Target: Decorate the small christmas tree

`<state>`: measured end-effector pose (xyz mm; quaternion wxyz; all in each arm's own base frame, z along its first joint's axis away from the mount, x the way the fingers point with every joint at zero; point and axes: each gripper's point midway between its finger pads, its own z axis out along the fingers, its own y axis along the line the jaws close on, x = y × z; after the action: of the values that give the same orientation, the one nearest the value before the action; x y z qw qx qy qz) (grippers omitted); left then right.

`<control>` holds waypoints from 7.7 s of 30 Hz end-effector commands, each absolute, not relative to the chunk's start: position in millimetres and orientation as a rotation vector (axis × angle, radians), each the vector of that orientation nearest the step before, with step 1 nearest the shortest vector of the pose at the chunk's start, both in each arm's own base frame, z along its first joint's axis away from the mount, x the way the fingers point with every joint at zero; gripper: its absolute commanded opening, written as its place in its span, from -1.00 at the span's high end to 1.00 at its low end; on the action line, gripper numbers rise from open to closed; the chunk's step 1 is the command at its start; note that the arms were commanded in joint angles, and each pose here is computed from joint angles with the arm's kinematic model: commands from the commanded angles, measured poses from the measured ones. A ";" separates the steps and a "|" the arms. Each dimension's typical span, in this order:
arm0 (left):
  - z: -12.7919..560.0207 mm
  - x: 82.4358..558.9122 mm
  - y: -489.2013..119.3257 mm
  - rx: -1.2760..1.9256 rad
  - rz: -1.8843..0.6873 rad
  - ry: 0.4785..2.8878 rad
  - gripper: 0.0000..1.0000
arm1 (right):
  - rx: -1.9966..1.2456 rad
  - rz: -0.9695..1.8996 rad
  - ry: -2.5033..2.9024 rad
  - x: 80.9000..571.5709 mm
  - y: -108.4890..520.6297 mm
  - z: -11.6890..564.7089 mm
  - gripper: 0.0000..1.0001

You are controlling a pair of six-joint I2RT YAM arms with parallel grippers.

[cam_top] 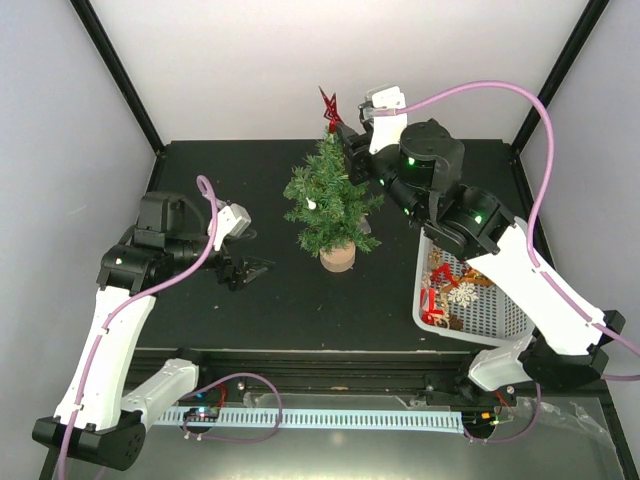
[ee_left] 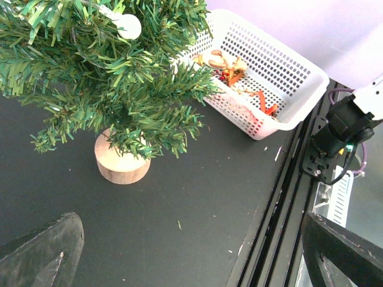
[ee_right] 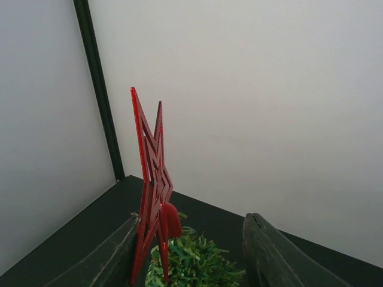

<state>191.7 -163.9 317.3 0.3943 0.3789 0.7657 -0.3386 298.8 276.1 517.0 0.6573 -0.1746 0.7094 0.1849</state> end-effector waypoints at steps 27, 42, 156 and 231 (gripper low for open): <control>321.6 192.6 -161.6 0.949 -0.844 1.909 -0.98 | -0.447 0.484 1.567 290.5 283.4 515.8 -0.57; 320.3 196.4 -160.4 0.945 -0.831 1.921 -0.98 | -0.363 0.531 1.645 258.3 237.2 470.6 -0.97; 228.2 294.9 -149.3 0.853 -0.840 2.583 -0.98 | 1.043 0.572 2.700 237.3 57.4 53.5 -1.00; 215.6 282.8 -154.3 0.840 -0.929 2.610 -0.98 | 0.821 0.502 2.634 230.9 43.0 73.8 0.21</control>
<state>287.6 -153.9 208.5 0.1152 0.2810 0.8983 -0.3175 215.6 46.1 60.5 0.1388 0.2920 0.9300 0.1748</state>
